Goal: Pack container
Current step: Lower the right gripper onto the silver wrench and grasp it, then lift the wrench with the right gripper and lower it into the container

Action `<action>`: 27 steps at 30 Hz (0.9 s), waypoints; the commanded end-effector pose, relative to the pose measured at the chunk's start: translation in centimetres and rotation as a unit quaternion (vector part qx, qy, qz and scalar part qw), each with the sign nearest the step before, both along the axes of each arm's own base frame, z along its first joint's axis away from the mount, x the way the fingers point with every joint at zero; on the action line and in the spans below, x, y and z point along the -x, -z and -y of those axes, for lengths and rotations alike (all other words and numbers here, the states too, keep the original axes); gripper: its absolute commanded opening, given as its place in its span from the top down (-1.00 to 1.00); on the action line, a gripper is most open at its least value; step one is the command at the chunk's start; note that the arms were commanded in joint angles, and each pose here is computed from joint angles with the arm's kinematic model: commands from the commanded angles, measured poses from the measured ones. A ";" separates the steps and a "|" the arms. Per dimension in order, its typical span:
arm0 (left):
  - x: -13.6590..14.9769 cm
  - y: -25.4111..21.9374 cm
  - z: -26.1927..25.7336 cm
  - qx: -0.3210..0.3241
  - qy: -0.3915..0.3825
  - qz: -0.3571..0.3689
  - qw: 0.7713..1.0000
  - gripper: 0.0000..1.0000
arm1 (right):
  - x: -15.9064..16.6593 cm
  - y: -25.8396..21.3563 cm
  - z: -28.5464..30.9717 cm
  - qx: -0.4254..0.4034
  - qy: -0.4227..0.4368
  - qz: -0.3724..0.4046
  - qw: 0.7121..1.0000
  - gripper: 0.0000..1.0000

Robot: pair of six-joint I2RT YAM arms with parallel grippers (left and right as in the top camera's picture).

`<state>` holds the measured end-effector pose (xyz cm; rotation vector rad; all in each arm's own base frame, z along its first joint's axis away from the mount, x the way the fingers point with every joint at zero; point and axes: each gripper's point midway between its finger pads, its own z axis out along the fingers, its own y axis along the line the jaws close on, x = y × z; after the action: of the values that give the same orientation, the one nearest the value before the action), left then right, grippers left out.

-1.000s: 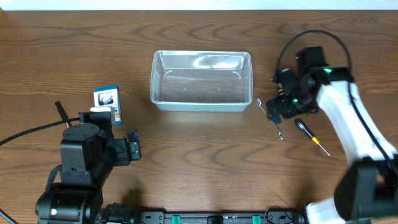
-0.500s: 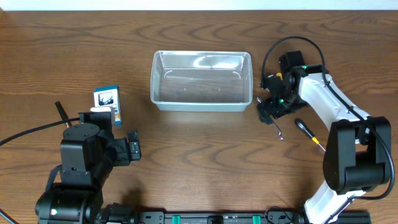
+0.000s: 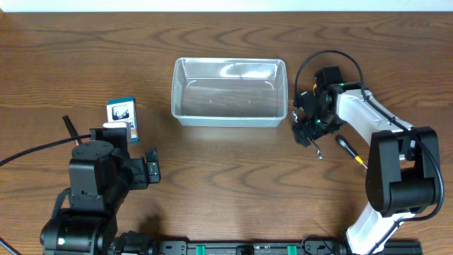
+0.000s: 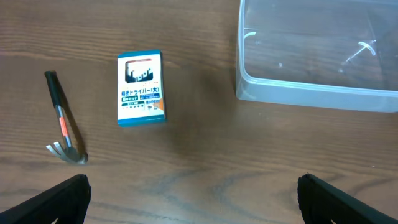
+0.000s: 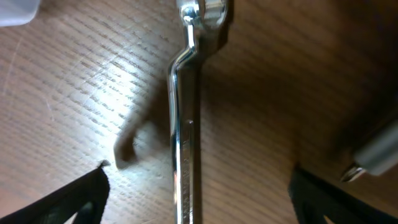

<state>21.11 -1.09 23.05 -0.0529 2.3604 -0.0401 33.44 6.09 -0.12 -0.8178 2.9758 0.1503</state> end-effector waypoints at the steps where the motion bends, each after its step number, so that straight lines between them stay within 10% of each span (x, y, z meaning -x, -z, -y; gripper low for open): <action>1: 0.2 0.3 0.1 0.000 0.005 -0.007 1.000 -0.96 | 1.0 0.9 -0.2 -0.003 -0.011 -0.014 1.000 -0.75; 6: 0.3 0.4 0.0 -0.001 0.004 -0.010 1.000 -0.96 | 1.1 1.2 -0.2 -0.004 0.006 -0.013 1.000 -0.65; 14: 0.3 0.4 0.0 -0.001 0.004 -0.010 1.000 -0.96 | 1.3 1.1 -0.5 -0.012 0.006 -0.018 1.000 0.21; 27: 0.3 0.4 0.1 -0.001 0.005 -0.010 1.000 -0.97 | 1.6 1.1 -0.6 -0.015 0.006 -0.025 1.000 0.75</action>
<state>20.88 -1.07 22.82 -0.0527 2.3737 -0.0384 32.91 6.31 -0.43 -0.7996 2.9828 0.1771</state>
